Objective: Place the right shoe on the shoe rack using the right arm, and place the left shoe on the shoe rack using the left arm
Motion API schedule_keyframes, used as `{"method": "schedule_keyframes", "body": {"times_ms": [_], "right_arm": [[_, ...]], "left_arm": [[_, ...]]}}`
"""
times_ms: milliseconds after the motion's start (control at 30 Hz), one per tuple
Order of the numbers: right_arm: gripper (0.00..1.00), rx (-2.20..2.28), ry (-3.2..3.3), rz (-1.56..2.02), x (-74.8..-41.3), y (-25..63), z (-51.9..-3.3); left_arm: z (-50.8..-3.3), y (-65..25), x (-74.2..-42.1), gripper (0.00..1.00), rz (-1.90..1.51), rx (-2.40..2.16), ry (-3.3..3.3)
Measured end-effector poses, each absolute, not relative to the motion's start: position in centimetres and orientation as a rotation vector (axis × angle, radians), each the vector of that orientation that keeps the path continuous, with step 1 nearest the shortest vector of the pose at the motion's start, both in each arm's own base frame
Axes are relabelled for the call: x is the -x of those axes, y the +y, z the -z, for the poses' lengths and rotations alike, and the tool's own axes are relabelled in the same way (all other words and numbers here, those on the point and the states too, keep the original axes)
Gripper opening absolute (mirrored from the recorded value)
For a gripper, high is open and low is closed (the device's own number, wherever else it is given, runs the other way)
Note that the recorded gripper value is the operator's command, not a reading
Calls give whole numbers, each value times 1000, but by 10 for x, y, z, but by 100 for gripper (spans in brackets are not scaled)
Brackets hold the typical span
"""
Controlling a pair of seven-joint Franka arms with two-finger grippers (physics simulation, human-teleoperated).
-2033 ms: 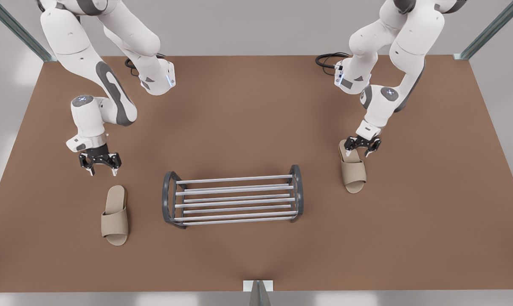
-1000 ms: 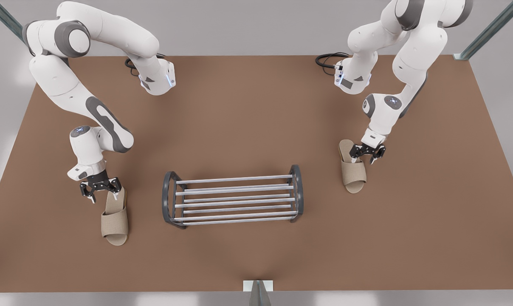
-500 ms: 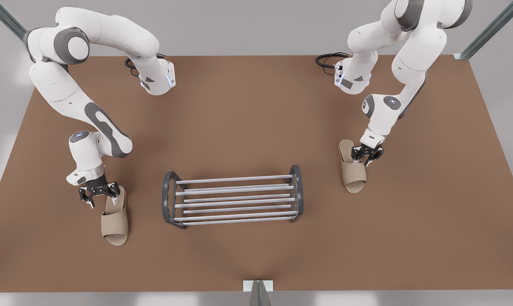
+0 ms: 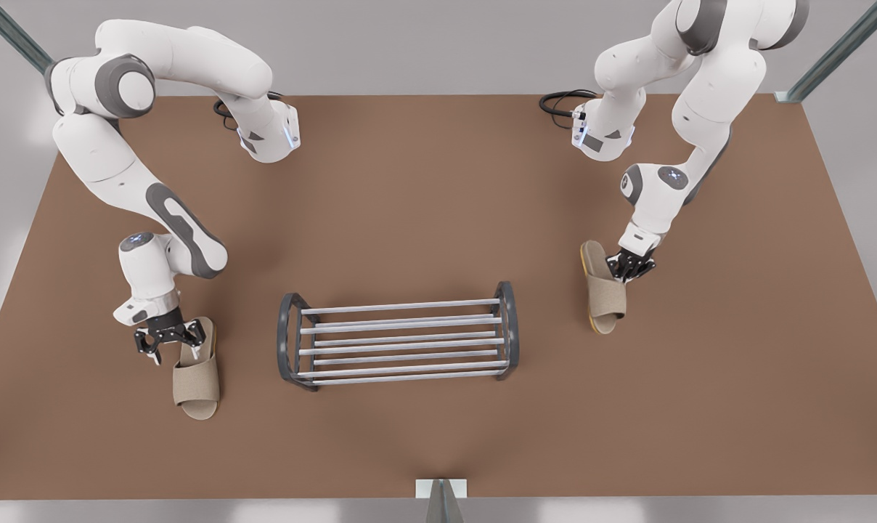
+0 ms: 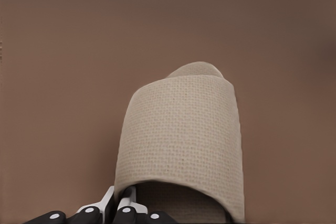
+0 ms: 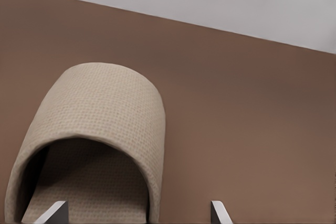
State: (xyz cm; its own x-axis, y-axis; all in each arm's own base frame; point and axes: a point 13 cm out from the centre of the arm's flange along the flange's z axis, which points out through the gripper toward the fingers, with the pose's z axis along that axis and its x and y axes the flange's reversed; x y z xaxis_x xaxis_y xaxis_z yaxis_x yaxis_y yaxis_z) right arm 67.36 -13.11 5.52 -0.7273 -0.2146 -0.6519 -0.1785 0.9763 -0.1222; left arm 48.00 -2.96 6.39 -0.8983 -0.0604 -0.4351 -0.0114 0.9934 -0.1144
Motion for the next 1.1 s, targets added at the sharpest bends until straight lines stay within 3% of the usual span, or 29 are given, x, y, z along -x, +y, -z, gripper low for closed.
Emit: {"method": "schedule_keyframes", "body": {"times_ms": [100,200,400,667,833,933,1100], "right_arm": [[100,258,2404,66,-675,-137,-51],[100,256,2404,64,-675,-137,-50],[100,257,2400,58,-678,-130,-52],[100,248,2399,42,-681,-120,-53],[100,229,2398,53,-680,-132,-56],[100,230,2394,61,-679,-135,-62],[100,247,2400,63,-669,-129,-70]], "left_arm": [[-68,-22,-488,21,139,61,2669],[-93,-13,-519,21,120,62,2610],[-212,-13,-626,21,86,26,2490],[-366,-102,-673,21,95,-127,2485],[-393,-234,-651,21,11,-416,2534],[-385,-322,-617,21,-26,-551,2563],[-356,-377,-608,21,-149,-543,2623]]}}
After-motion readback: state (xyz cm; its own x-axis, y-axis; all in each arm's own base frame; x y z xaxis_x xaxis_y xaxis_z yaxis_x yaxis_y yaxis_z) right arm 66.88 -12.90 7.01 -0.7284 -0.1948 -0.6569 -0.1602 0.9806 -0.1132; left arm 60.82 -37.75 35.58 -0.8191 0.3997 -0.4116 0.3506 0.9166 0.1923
